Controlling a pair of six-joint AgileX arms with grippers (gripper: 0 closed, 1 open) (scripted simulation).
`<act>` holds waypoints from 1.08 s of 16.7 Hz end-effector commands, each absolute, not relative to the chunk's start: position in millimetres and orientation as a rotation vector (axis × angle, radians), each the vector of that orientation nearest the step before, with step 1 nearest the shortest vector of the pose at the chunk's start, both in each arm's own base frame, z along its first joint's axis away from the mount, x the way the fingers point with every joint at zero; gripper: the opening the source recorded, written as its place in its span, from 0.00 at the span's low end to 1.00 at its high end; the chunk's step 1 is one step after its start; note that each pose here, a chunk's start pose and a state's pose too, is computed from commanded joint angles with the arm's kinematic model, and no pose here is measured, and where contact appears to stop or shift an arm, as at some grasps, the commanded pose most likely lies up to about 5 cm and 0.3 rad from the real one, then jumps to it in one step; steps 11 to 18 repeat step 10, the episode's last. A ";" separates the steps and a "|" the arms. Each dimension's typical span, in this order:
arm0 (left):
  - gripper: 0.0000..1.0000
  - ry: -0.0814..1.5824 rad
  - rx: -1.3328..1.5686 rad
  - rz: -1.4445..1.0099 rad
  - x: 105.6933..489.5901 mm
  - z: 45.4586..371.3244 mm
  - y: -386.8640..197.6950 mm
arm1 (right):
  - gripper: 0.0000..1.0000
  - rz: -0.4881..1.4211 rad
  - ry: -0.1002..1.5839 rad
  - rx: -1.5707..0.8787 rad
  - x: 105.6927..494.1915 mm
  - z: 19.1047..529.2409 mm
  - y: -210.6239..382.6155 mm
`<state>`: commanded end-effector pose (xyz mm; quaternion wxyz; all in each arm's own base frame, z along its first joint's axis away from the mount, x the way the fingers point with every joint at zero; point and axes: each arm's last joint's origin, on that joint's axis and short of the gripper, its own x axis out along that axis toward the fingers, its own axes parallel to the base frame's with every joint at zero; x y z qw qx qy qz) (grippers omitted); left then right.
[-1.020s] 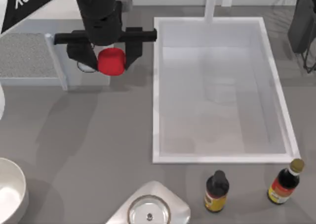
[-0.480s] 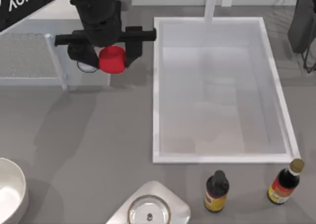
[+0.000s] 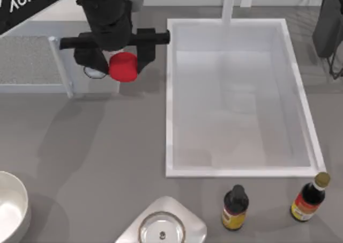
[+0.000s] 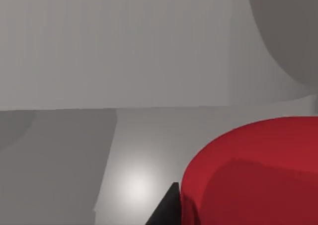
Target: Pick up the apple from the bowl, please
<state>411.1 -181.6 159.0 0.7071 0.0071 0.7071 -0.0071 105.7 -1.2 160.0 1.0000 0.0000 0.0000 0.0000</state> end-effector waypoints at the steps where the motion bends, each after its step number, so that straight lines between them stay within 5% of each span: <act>1: 0.75 1.571 0.016 -0.016 411.1 159.0 -181.6 | 1.00 0.000 0.000 0.000 105.7 160.0 -1.2; 5: 1.00 1.571 0.016 -0.016 411.1 159.0 -181.6 | 1.00 0.000 0.000 0.000 105.7 160.0 -1.2; 18: 1.00 1.571 0.016 -0.016 411.1 159.0 -181.6 | 1.00 0.000 0.000 0.000 105.7 160.0 -1.2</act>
